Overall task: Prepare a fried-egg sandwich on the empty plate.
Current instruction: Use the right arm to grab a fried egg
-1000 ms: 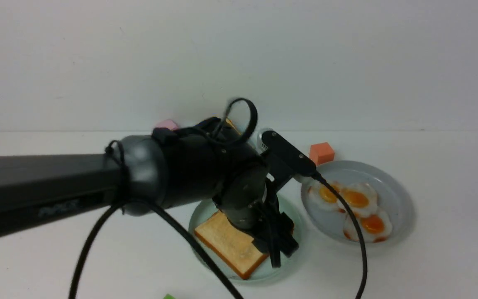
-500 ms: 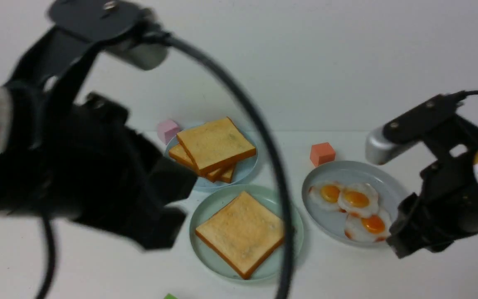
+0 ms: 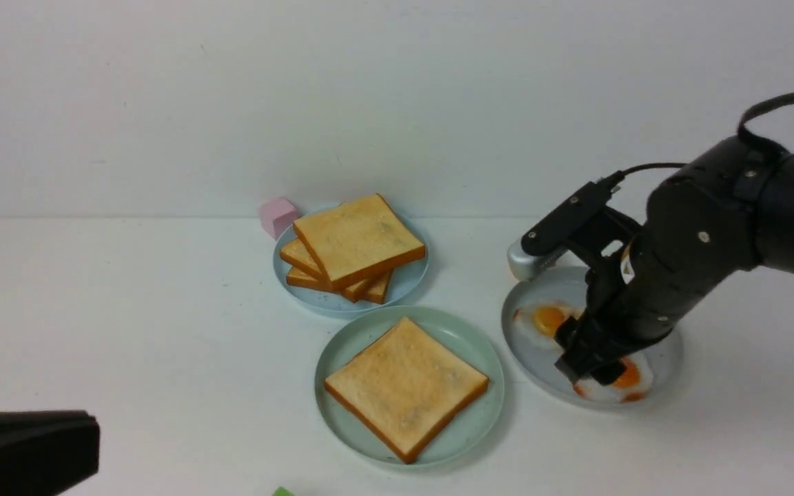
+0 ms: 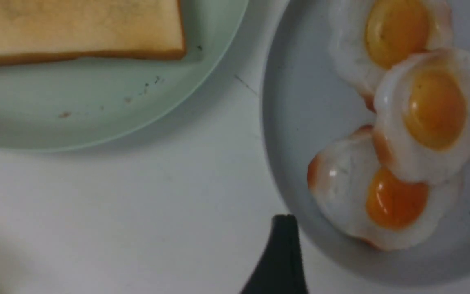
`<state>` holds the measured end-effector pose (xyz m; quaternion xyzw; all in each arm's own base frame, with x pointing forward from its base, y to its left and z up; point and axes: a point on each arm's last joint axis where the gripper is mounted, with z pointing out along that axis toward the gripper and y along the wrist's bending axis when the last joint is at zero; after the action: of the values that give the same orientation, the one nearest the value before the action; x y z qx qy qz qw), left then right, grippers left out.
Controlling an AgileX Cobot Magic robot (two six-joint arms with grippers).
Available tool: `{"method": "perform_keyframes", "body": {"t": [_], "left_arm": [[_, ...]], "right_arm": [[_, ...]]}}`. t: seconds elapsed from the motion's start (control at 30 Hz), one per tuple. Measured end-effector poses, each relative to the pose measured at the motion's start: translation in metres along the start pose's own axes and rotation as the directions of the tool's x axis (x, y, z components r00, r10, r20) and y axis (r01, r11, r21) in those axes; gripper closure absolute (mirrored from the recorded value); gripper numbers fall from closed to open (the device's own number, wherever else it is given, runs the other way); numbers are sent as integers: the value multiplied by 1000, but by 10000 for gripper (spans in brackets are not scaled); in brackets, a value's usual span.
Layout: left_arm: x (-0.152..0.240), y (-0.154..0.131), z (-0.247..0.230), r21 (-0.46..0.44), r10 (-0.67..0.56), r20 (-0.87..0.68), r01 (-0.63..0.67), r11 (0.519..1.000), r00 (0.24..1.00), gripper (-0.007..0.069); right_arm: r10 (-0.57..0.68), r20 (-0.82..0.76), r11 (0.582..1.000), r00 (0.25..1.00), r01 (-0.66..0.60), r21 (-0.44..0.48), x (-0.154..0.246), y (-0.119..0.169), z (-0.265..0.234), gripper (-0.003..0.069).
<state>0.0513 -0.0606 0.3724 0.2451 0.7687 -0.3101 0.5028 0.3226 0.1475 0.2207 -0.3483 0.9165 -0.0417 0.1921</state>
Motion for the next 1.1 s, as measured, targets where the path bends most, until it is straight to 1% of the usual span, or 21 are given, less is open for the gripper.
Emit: {"method": "perform_keyframes", "body": {"t": [0.1, 0.2, 0.27, 0.37, 0.57, 0.8, 1.0, 1.1], "left_arm": [[0, 0, 0, 2, -2, -1, 2, 1000, 1000, 638], [1, 0, 0, 1, -2, -2, 2, 1000, 1000, 638], [1, 0, 0, 1, -2, -3, 2, 1000, 1000, 638], [1, 0, 0, 1, -2, -3, 2, 1000, 1000, 638], [1, 0, 0, 2, -3, -4, 3, 1000, 1000, 638], [2, 0, 0, 2, -5, -12, 5, 1000, 1000, 638], [2, 0, 0, 2, -5, -12, 6, 1000, 1000, 638], [1, 0, 0, 3, -5, -11, 6, 1000, 1000, 638]], "right_arm": [[-52, -21, 999, 998, 52, 7, -2, -2, 28, 31], [-77, -32, 997, 997, 78, 17, -1, -5, 43, 39], [-92, -51, 995, 994, 93, 26, -1, -10, 60, 65], [-74, -76, 997, 994, 76, 21, 3, -16, 73, 97], [-48, -65, 999, 997, 50, 19, 2, -20, 74, 119], [-37, -52, 999, 998, 38, 16, 1, -20, 70, 163], [-4, -16, 1000, 1000, 4, 13, -1, -21, 49, 169], [-2, -6, 1000, 1000, 2, 16, -2, -22, 47, 169]]}}
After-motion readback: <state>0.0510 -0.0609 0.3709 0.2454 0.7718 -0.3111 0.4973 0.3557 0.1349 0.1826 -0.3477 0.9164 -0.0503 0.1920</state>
